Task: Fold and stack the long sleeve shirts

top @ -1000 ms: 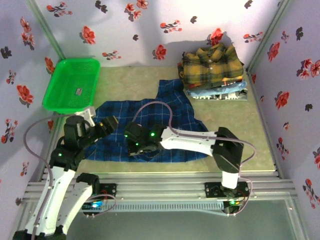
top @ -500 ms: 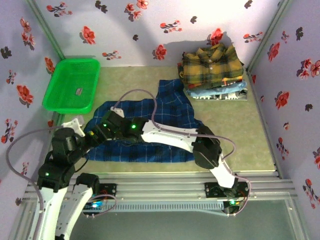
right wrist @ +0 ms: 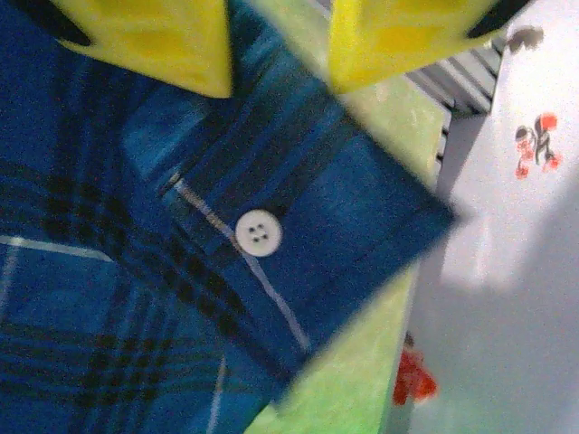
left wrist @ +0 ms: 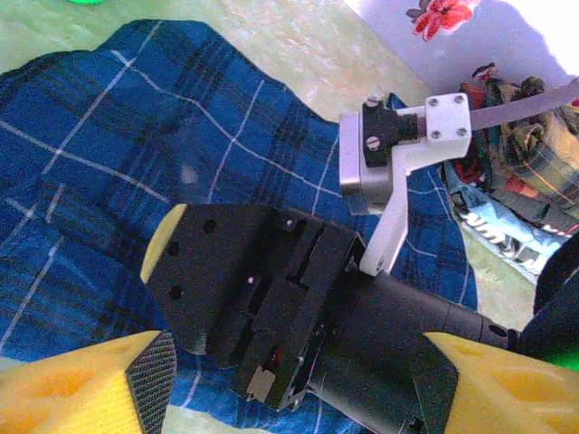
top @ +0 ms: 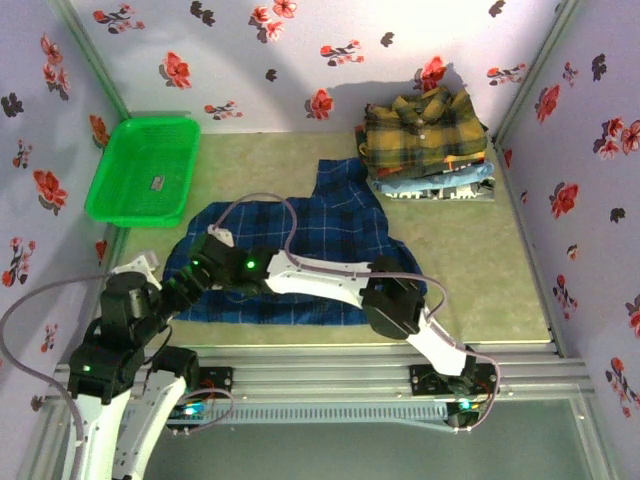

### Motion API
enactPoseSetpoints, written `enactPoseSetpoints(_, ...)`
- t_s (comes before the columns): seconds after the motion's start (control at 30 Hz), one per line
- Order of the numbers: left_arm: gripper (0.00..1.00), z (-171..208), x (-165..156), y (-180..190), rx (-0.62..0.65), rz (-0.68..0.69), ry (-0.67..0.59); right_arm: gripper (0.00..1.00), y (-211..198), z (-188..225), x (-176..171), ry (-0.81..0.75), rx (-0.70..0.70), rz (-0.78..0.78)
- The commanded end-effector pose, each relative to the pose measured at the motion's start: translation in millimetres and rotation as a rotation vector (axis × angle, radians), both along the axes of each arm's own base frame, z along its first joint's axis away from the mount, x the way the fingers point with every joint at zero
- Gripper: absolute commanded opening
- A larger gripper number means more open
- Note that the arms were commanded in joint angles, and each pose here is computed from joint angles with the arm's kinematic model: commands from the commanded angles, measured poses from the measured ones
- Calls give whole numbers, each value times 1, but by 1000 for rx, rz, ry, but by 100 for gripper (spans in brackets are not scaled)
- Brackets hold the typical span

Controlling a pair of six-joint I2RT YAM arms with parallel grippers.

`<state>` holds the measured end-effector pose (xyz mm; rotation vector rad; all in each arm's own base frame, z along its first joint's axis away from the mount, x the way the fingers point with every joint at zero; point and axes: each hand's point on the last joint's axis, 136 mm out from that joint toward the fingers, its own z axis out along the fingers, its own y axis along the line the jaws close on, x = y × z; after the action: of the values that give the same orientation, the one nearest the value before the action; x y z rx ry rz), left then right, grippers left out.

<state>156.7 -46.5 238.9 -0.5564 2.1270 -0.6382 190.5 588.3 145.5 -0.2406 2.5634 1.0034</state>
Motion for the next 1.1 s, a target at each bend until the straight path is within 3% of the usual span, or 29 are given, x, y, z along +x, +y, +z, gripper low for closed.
enactPoseSetpoints(0.0, 73, 2, -8, 5, -9, 23, 3, 47, 1, -4, -15, 38, 5, 18)
enactPoseSetpoints(0.17, 74, 3, -18, 19, 30, 88, 39, 65, -63, 32, -24, 30, -94, -12)
enactPoseSetpoints(0.33, 74, -27, -21, 20, 75, 91, 212, 71, -179, 50, -27, -38, -192, -134)
enactPoseSetpoints(0.43, 74, -54, -24, 24, 115, 116, 362, 71, -248, 33, -16, -51, -276, -179)
enactPoseSetpoints(0.63, 75, -83, -33, 25, 155, 125, 543, 68, -332, 1, -3, -16, -397, -218)
enactPoseSetpoints(0.77, 76, -109, -44, 14, 75, 121, 641, 69, -351, -25, -8, 39, -373, -221)
enactPoseSetpoints(1.07, 79, -125, -32, 26, 163, 208, 751, 69, -360, -52, 6, 109, -426, -155)
